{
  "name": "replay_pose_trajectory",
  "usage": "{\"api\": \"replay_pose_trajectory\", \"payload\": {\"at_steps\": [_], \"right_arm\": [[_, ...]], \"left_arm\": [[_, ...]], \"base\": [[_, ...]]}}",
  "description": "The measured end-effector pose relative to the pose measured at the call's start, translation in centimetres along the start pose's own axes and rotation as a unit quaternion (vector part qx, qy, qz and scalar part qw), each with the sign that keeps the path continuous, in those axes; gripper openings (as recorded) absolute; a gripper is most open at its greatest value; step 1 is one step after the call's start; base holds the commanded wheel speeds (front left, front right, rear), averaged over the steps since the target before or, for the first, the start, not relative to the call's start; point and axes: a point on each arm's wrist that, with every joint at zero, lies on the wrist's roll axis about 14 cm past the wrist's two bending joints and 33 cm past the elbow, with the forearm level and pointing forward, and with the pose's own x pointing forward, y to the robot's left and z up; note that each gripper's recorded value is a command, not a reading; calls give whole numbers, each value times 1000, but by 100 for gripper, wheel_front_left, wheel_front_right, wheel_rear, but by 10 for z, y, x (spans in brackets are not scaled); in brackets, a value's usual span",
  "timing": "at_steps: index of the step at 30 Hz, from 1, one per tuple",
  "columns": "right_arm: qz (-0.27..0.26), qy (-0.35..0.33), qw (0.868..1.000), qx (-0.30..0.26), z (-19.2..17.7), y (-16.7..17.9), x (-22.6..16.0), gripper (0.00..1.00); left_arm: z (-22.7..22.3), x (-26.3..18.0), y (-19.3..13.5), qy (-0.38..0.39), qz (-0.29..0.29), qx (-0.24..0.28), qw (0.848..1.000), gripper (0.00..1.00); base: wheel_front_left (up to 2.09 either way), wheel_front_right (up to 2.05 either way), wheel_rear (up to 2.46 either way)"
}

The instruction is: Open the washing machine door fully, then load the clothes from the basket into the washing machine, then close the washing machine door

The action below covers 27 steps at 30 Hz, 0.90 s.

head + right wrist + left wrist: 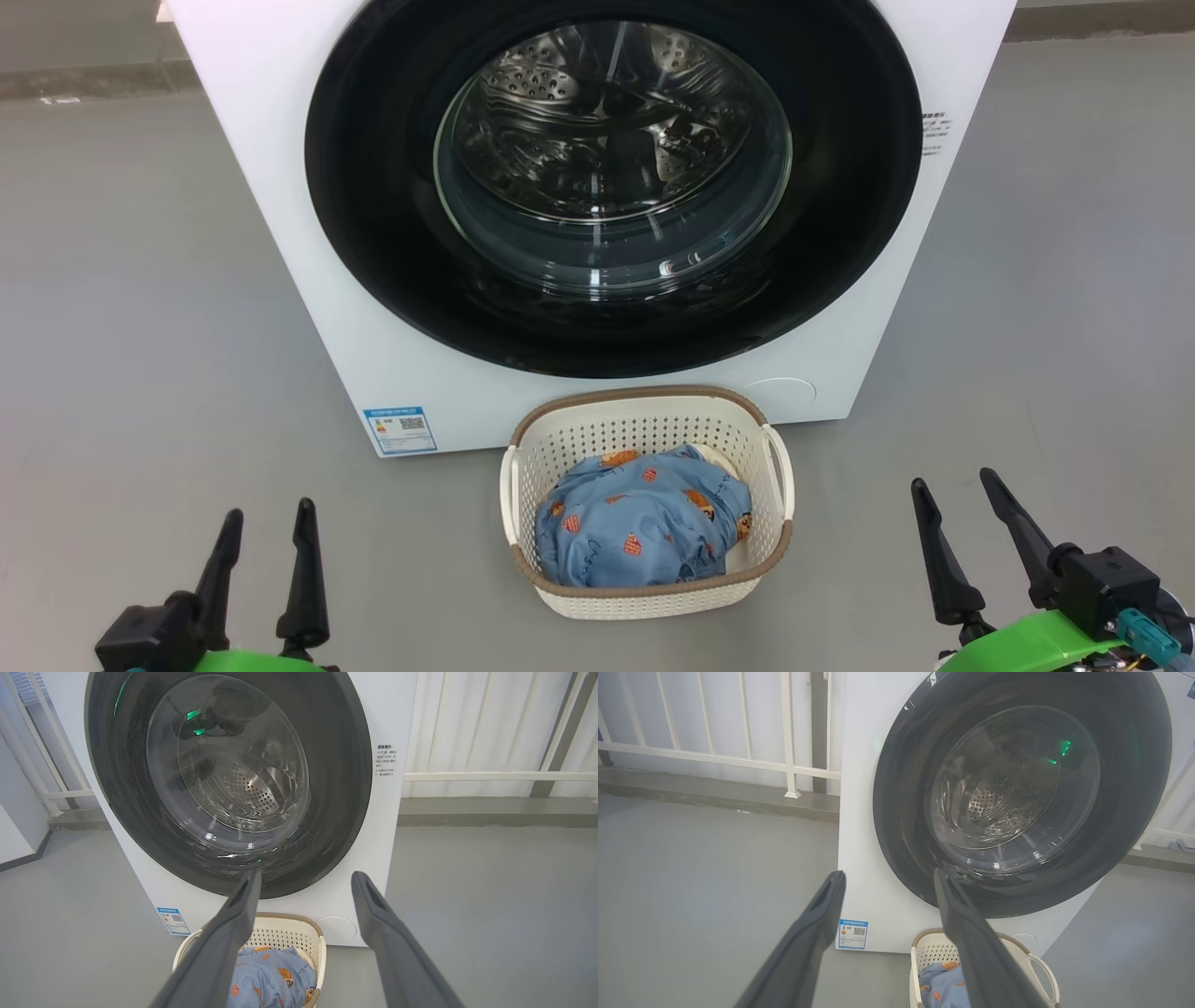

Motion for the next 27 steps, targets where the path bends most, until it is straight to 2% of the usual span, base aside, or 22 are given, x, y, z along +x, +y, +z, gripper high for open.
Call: {"api": "replay_pose_trajectory", "payload": {"at_steps": [20,27], "right_arm": [[0,-2,1000,0,1,0,-1,100],[-1,-2,1000,0,2,0,-1,100]], "left_arm": [[3,1,-2,-4,-3,0,1000,100],[4,1,-1,-7,-2,1,1000,100]], "base": [[0,0,-1],[37,37,-74]]}}
